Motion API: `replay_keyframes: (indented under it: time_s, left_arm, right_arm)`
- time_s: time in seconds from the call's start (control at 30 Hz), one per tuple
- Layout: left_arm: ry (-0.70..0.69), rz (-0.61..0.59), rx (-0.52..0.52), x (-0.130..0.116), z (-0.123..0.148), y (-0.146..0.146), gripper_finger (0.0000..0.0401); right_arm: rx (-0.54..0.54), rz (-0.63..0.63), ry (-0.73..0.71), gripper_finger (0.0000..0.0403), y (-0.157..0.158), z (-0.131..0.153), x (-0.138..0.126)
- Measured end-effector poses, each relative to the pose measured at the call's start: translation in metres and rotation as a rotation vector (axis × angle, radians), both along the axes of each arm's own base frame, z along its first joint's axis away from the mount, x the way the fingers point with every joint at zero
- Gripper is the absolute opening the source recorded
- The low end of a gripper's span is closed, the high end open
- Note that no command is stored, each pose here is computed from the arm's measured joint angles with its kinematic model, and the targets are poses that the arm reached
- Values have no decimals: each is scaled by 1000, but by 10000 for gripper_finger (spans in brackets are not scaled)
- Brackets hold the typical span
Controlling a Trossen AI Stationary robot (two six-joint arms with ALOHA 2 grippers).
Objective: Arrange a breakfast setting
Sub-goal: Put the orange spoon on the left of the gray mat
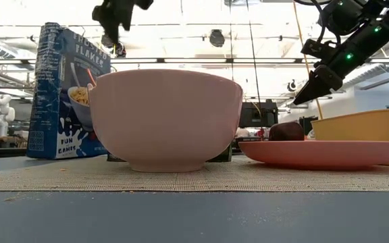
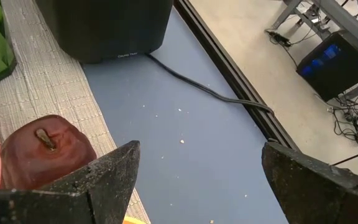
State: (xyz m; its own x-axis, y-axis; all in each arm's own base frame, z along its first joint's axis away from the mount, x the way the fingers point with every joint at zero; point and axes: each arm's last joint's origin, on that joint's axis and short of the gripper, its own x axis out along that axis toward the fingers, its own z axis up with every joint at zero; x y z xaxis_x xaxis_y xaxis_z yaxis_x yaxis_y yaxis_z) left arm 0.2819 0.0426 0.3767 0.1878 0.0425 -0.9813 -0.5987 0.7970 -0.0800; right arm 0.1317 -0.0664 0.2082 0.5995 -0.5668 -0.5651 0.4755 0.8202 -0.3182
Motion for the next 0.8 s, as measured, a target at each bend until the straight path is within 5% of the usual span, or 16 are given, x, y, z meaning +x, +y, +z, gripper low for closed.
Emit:
replay_keyframes:
  time_s: [0.37,0.8]
  left_arm:
    - [249,143,-73,-5,-61,1,317]
    - [277,141,-76,-7,-68,1,317]
  right_arm:
    - [0,0,0,325,0,0,0]
    - [0,0,-1,325,0,0,0]
